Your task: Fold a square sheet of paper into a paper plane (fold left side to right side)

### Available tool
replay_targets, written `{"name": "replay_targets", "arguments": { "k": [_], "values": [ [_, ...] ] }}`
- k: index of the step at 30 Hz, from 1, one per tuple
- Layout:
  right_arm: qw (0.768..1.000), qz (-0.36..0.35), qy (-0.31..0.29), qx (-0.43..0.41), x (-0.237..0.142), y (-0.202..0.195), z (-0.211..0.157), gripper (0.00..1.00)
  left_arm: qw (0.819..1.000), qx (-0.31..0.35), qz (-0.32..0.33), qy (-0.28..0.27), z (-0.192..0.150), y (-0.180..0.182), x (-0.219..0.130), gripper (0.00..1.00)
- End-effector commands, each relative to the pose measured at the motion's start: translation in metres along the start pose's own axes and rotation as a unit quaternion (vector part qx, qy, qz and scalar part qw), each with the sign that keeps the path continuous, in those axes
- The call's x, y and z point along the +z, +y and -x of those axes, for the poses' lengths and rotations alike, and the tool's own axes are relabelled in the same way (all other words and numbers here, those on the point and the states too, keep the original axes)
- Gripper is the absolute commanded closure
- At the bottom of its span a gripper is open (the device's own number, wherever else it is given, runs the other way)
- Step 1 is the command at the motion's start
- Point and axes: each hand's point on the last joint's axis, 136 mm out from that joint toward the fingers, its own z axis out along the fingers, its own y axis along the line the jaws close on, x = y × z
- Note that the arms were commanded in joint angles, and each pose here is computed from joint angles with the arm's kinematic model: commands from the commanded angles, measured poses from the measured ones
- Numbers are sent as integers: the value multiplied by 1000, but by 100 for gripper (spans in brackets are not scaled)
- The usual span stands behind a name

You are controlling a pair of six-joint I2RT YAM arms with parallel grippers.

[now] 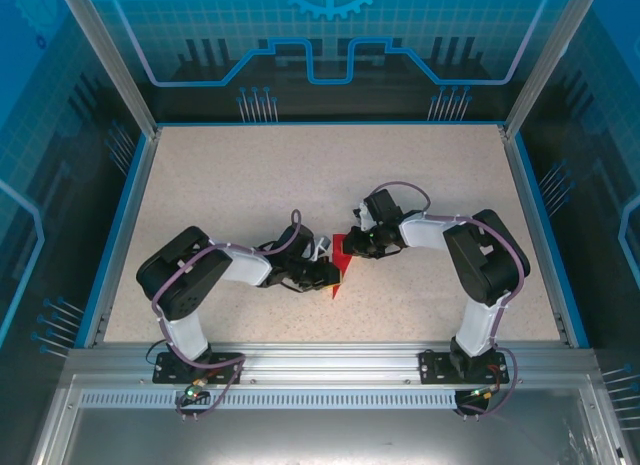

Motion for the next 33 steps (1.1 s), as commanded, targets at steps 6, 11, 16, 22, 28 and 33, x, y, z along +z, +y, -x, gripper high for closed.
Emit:
{"name": "replay_targets", "arguments": {
  "k": [6, 11, 16, 22, 28, 33],
  "values": [
    [999, -21, 24, 32, 1, -30, -11, 82, 990, -77, 113, 30, -41, 73, -2, 91],
    [999, -12, 13, 36, -3, -31, 3, 81, 988, -81, 125, 31, -46, 82, -3, 92],
    [999, -16, 7, 36, -7, -33, 18, 81, 988, -83, 126, 31, -47, 85, -2, 92],
    [999, -26, 1, 39, -10, -42, 33, 80, 988, -85, 126, 32, -46, 86, 0, 93],
    [998, -28, -8, 48, -15, -53, 46, 79, 988, -85, 126, 32, -46, 86, 1, 93],
    [998, -26, -12, 56, -17, -61, 58, 78, 988, -83, 124, 32, -45, 84, 1, 93]
  ]
}}
